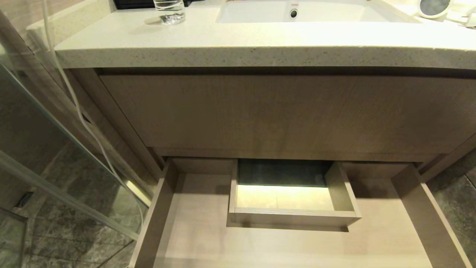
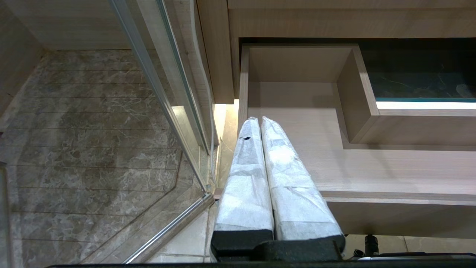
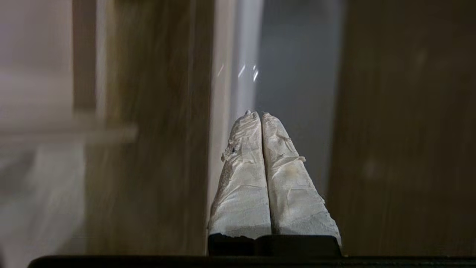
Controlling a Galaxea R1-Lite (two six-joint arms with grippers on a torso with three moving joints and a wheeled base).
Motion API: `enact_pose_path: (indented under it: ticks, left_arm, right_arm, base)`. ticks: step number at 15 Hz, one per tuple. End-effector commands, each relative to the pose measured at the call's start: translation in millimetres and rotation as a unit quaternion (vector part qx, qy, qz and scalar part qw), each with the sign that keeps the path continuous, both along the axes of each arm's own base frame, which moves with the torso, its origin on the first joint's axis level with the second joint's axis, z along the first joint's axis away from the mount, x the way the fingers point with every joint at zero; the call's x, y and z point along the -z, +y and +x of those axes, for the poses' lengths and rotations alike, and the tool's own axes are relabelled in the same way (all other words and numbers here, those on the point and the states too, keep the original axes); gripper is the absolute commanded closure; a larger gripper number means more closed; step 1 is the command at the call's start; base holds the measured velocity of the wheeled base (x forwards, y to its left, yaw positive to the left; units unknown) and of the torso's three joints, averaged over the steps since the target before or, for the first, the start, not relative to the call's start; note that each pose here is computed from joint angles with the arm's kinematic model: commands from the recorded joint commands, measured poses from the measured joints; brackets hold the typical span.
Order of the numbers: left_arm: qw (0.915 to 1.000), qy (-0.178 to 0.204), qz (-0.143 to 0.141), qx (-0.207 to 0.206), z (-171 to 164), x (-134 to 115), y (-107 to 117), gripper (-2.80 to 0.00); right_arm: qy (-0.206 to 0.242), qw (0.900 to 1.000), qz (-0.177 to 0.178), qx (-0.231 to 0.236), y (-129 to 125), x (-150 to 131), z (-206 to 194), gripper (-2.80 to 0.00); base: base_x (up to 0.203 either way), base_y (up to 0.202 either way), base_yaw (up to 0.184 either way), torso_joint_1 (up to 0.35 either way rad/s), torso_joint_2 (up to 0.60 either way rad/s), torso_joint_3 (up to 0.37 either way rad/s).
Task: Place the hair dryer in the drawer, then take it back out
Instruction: Close the drawer
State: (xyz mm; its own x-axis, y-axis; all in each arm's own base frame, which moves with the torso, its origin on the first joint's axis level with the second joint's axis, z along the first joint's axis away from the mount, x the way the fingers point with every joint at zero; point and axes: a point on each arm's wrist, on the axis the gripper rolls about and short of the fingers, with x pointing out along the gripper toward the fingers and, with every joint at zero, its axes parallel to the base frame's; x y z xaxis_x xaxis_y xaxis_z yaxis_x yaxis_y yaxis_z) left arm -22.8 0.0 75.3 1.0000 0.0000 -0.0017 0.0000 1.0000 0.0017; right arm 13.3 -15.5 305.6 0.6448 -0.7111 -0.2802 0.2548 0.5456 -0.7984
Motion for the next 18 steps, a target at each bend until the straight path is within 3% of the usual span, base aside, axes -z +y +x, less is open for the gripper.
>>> enact_pose_path:
  ticks: [1,2,3,6,9,10,11,12,15,17,18]
  left_arm:
    - [1.0000,0.000,0.000,0.000,0,0,0,0.00]
    - [1.0000,0.000,0.000,0.000,0,0,0,0.00]
    - [1.0000,0.000,0.000,0.000,0,0,0,0.00]
    - [1.0000,0.000,0.000,0.000,0,0,0,0.00]
    - [1.0000,0.000,0.000,0.000,0,0,0,0.00]
    - [1.0000,0.000,0.000,0.000,0,0,0,0.00]
    - [1.0000,0.000,0.000,0.000,0,0,0,0.00]
    - [1.0000,0.000,0.000,0.000,0,0,0,0.00]
    - [1.0000,0.000,0.000,0.000,0,0,0,0.00]
    - [1.0000,0.000,0.000,0.000,0,0,0,0.00]
    - [1.0000,0.000,0.000,0.000,0,0,0,0.00]
  right_arm:
    - [0.170,0.978,0.076,0.097,12,65,-36,0.00]
    - [0.218,0.957,0.112,0.153,10,84,-35,0.00]
    - [0.275,0.929,0.143,0.201,7,98,-30,0.00]
    - [0.409,0.834,0.205,0.309,-6,117,-1,0.00]
    - [0.529,0.720,0.245,0.377,-21,142,38,0.00]
    - [0.554,0.688,0.252,0.394,-26,153,48,0.00]
    - [0.562,0.669,0.262,0.411,-32,165,60,0.00]
    - [0.554,0.660,0.277,0.426,-41,179,72,0.00]
    - [0.528,0.651,0.317,0.443,-68,214,103,0.00]
    - [0.507,0.658,0.331,0.448,-92,223,129,0.00]
    - [0.485,0.673,0.332,0.449,-102,225,141,0.00]
  base:
    - [0.000,0.000,0.000,0.000,0.00,0.000]
    - [0.000,0.000,0.000,0.000,0.00,0.000]
    - [0.000,0.000,0.000,0.000,0.00,0.000]
    - [0.000,0.000,0.000,0.000,0.00,0.000]
    - [0.000,0.000,0.000,0.000,0.00,0.000]
    - [0.000,0.000,0.000,0.000,0.00,0.000]
    - [0.000,0.000,0.000,0.000,0.00,0.000]
    - [0.000,0.000,0.000,0.000,0.00,0.000]
    - [0.000,0.000,0.000,0.000,0.00,0.000]
    - [0.000,0.000,0.000,0.000,0.00,0.000]
    - [0.000,0.000,0.000,0.000,0.00,0.000]
